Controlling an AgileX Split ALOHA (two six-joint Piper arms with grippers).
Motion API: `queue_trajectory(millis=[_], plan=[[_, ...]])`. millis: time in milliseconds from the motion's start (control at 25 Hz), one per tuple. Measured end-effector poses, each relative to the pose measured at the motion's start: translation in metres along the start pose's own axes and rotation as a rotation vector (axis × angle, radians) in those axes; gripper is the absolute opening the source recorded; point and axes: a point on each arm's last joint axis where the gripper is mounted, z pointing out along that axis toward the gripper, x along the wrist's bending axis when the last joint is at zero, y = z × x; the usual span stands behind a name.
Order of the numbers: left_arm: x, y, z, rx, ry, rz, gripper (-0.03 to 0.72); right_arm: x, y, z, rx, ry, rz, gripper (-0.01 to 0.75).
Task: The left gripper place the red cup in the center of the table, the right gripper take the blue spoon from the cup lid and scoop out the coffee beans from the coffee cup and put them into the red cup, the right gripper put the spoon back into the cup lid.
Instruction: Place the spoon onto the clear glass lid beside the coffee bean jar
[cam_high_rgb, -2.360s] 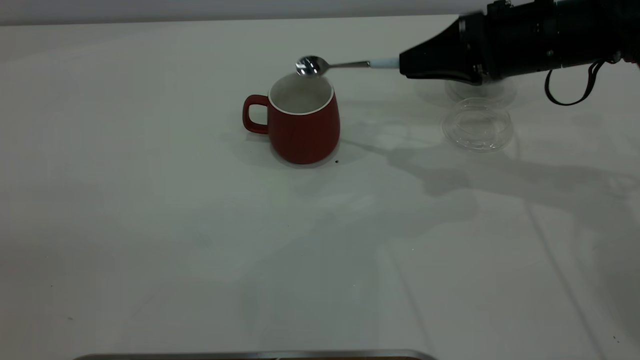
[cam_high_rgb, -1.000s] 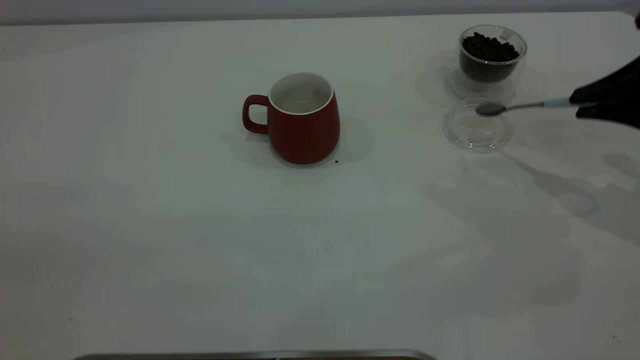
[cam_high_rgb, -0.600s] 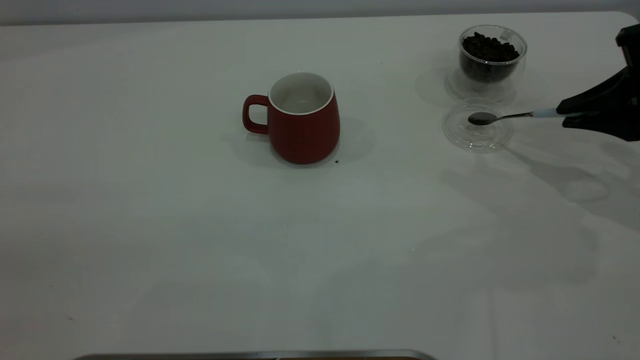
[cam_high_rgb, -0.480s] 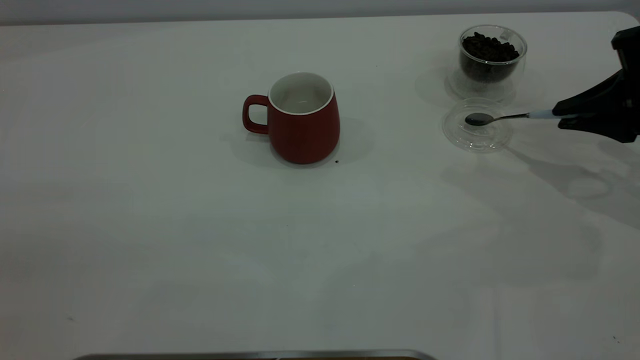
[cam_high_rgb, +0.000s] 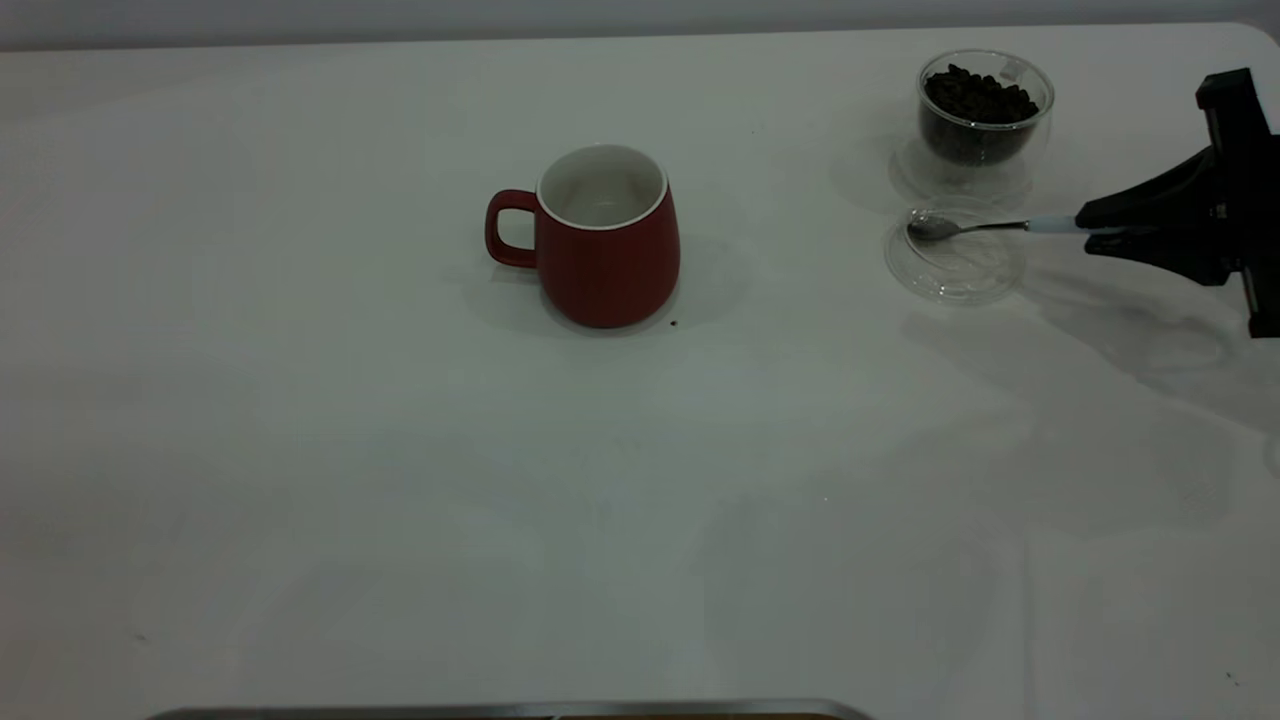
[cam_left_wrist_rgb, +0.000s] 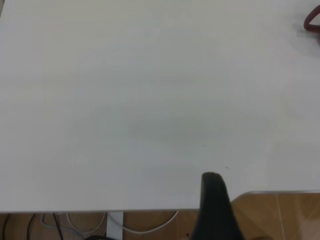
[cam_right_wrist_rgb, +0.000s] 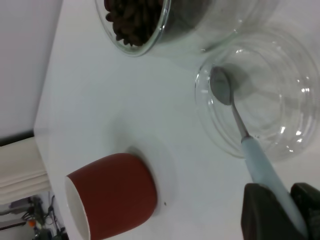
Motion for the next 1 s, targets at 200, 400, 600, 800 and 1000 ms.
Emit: queue_trajectory(millis=[200, 400, 600, 800, 1000], plan=[[0.0000, 0.0000, 0.0000, 0.000, 0.000, -0.002, 0.587, -0.0038, 0.0000, 0.0033, 0.008, 0.005, 0.008, 0.113], [0.0000, 0.0000, 0.0000, 0.000, 0.000, -0.001, 0.587, -0.0041, 0.0003, 0.0034, 0.006, 0.001, 0.007, 0.113], [0.0000, 0.0000, 0.0000, 0.000, 0.000, -0.001, 0.587, -0.0041, 0.0004, 0.0034, 0.005, 0.001, 0.007, 0.122], [0.0000, 0.0000, 0.0000, 0.000, 0.000, -0.001, 0.587, -0.0053, 0.0007, 0.0034, 0.002, -0.012, 0.006, 0.217], [0.0000, 0.0000, 0.0000, 0.000, 0.000, -0.001, 0.587, -0.0054, 0.0007, 0.0034, 0.001, -0.013, 0.012, 0.355]])
